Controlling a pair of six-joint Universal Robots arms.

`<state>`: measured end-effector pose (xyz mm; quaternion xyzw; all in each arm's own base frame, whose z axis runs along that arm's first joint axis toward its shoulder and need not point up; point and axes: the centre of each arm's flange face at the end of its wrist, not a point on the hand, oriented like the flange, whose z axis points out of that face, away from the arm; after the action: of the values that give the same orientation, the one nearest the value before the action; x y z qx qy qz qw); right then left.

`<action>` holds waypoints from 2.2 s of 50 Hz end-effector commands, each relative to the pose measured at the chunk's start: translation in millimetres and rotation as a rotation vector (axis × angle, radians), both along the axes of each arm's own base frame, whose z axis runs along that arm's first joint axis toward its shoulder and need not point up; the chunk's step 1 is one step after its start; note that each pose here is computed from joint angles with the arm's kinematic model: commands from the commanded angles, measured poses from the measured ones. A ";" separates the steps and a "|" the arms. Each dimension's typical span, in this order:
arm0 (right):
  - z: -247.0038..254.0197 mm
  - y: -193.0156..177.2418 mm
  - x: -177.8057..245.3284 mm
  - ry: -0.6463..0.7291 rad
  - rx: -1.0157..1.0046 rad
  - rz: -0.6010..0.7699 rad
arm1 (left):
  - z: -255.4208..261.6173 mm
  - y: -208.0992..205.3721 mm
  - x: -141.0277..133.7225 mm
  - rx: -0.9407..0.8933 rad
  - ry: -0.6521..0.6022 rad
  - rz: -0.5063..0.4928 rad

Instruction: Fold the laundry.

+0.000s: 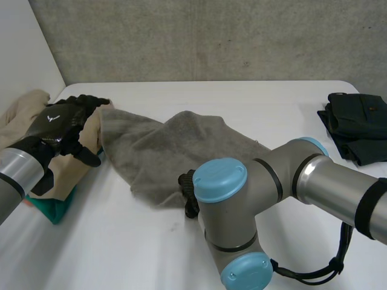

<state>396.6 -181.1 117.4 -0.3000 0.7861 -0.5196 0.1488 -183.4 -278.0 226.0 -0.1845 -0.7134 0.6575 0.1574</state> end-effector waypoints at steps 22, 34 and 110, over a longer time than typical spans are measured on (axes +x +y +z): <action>245.6 40.4 -51.3 -0.218 -0.506 0.169 | -57.2 -29.9 -22.0 0.123 -0.027 0.080; 283.0 73.6 -71.6 -0.273 -0.550 0.218 | -82.3 -51.4 -45.0 0.064 -0.044 0.159; 174.8 -196.3 -139.3 0.043 -0.850 -0.006 | 66.4 -43.4 -60.7 -0.387 -0.047 -0.054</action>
<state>270.5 -397.2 361.1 -0.2362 0.3954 -0.8855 -0.0616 -254.1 -347.7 371.3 -0.2143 -0.4680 0.8499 0.1130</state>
